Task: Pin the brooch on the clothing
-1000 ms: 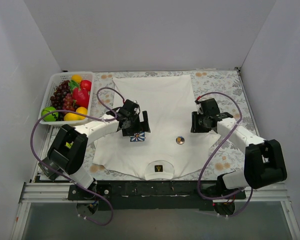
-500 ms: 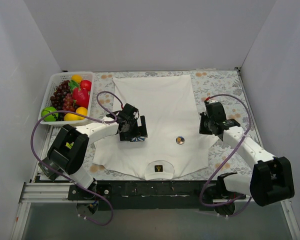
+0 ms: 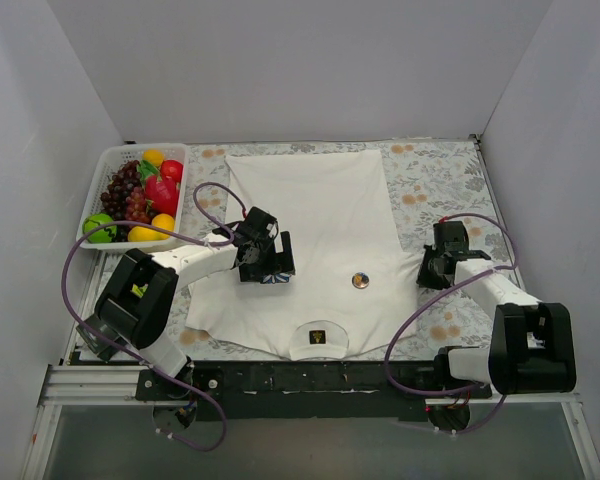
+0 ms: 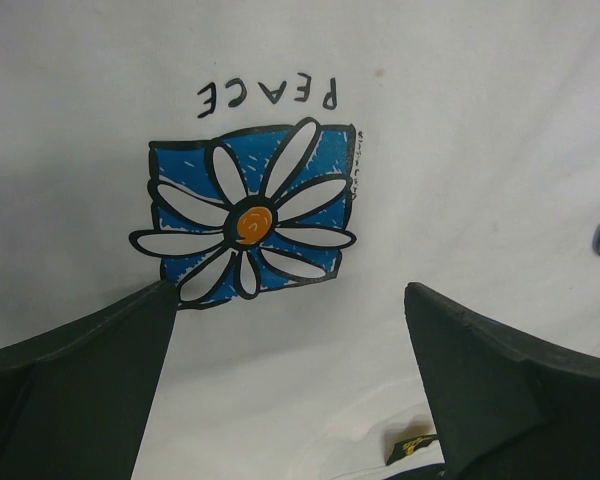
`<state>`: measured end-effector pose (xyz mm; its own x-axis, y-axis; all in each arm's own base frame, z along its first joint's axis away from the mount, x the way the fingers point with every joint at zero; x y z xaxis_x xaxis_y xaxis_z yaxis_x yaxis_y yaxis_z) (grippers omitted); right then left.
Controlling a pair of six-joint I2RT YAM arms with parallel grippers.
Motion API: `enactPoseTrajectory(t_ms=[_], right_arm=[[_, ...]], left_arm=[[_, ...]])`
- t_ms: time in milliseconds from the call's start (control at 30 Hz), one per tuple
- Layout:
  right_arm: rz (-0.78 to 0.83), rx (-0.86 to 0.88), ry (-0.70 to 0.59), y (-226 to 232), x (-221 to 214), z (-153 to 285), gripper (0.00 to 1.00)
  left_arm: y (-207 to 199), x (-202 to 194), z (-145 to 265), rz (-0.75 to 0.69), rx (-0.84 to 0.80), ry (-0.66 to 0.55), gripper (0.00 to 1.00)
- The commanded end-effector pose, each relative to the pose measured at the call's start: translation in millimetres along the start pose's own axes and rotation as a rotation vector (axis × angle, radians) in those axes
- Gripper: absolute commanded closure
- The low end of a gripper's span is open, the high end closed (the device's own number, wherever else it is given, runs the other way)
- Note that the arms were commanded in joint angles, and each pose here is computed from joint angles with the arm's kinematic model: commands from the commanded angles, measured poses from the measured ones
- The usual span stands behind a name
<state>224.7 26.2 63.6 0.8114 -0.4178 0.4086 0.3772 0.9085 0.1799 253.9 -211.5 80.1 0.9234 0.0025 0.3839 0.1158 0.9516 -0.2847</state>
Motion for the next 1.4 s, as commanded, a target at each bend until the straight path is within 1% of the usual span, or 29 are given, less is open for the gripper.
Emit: enactPoseTrajectory(t_ms=[0, 100, 133, 200, 233, 400, 500, 533, 567, 700, 733, 933, 1067, 1133, 1267, 1367], right_arm=[[-0.036, 0.016, -0.009, 2, 1, -7, 0.99], [-0.041, -0.059, -0.005, -5, 4, -7, 0.99], [-0.035, -0.089, 0.024, -10, 0, -9, 0.99], [-0.027, -0.123, 0.039, -11, 5, -9, 0.99], [-0.023, -0.147, 0.087, -13, 0, -10, 0.99], [0.015, -0.179, 0.176, -13, 0, -14, 0.99], [0.08, -0.224, 0.235, -10, 2, -18, 0.99], [0.114, -0.286, 0.241, -13, 7, -21, 0.99], [0.146, -0.332, 0.273, -16, 4, -20, 0.99], [0.219, -0.434, 0.359, -20, -3, -29, 0.99], [0.244, -0.498, 0.368, -26, -4, -33, 0.99], [0.312, -0.675, 0.361, -41, 7, -30, 0.99], [0.341, -0.755, 0.352, -45, 13, -27, 0.99], [0.347, -0.816, 0.308, -47, 23, -24, 0.99], [0.353, -0.807, 0.258, -40, 31, -20, 0.99], [0.338, -0.78, 0.171, -30, 44, -9, 0.99]], left_arm=[[7, -11, -8, -0.006, 0.027, 0.037, 0.02], [9, -12, -7, -0.006, 0.035, 0.04, 0.02], [9, -12, -7, -0.006, 0.035, 0.04, 0.02], [9, -12, -5, -0.006, 0.032, 0.042, 0.02], [8, -12, -4, -0.006, 0.03, 0.045, 0.02], [5, -10, -1, -0.008, 0.022, 0.058, 0.02], [4, -10, -1, -0.013, 0.02, 0.072, 0.02], [4, -10, 0, -0.015, 0.015, 0.076, 0.02], [3, -11, 0, -0.017, 0.014, 0.079, 0.02], [4, -12, -1, -0.018, 0.016, 0.087, 0.02], [5, -13, -2, -0.02, 0.02, 0.091, 0.02], [9, -16, -3, -0.014, 0.022, 0.105, 0.02], [11, -15, -2, -0.004, 0.027, 0.105, 0.02], [13, -15, -3, -0.006, 0.029, 0.109, 0.02], [13, -14, -1, -0.009, 0.027, 0.108, 0.02], [10, -10, 2, -0.012, 0.012, 0.09, 0.02]])
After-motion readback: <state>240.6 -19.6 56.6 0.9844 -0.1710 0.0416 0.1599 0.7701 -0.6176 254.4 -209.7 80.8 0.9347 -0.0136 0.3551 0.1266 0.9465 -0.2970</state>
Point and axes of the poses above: each gripper's point midway between its finger pads, its own z axis back along the fingers, its own y axis along the line the jaws close on, x = y × z, the point moved 5 cm from there along z, back along the fingers, and after that the axes turned 9 degrees about -z, right-handed, at the moved point
